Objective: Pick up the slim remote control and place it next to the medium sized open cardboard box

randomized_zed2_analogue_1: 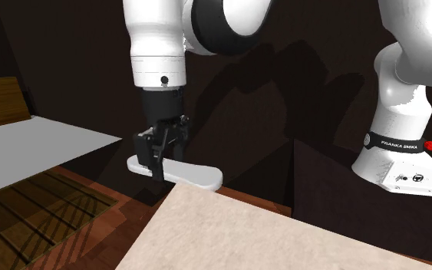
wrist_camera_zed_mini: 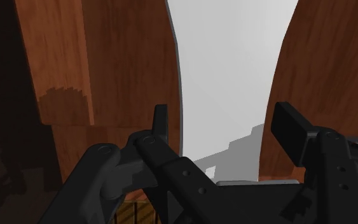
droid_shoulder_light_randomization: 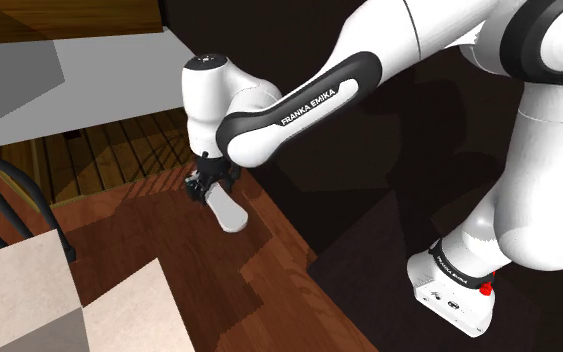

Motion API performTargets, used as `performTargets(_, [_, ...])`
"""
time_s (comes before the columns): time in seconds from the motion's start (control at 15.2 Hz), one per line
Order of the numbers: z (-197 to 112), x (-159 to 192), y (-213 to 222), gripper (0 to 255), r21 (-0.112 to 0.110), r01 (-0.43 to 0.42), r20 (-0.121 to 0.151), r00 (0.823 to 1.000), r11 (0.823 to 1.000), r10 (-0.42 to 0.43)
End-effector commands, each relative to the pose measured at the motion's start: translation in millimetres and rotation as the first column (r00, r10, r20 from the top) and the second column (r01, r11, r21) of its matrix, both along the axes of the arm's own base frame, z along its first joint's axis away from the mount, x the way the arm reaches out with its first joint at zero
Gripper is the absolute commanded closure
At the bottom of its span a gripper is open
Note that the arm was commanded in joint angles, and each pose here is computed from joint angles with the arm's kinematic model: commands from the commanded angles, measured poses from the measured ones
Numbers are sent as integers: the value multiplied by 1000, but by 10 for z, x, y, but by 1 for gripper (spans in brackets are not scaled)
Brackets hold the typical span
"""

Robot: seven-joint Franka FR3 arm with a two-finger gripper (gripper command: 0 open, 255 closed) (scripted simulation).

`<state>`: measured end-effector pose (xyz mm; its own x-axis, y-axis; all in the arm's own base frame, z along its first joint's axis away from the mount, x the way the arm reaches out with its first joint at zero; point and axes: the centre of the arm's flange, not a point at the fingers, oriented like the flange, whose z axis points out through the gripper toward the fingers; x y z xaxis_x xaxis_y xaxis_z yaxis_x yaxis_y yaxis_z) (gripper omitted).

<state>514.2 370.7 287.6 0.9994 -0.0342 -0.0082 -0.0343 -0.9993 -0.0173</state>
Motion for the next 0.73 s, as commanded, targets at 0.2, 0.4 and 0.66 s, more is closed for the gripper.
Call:
performTargets(0.2, [268, -8, 0, 255, 0, 0, 0, 1000, 1000, 0])
performTargets(0.4, [426, -8, 0, 255, 0, 0, 0, 1000, 1000, 0])
performTargets(0.66, [638, -8, 0, 255, 0, 0, 0, 1000, 1000, 0])
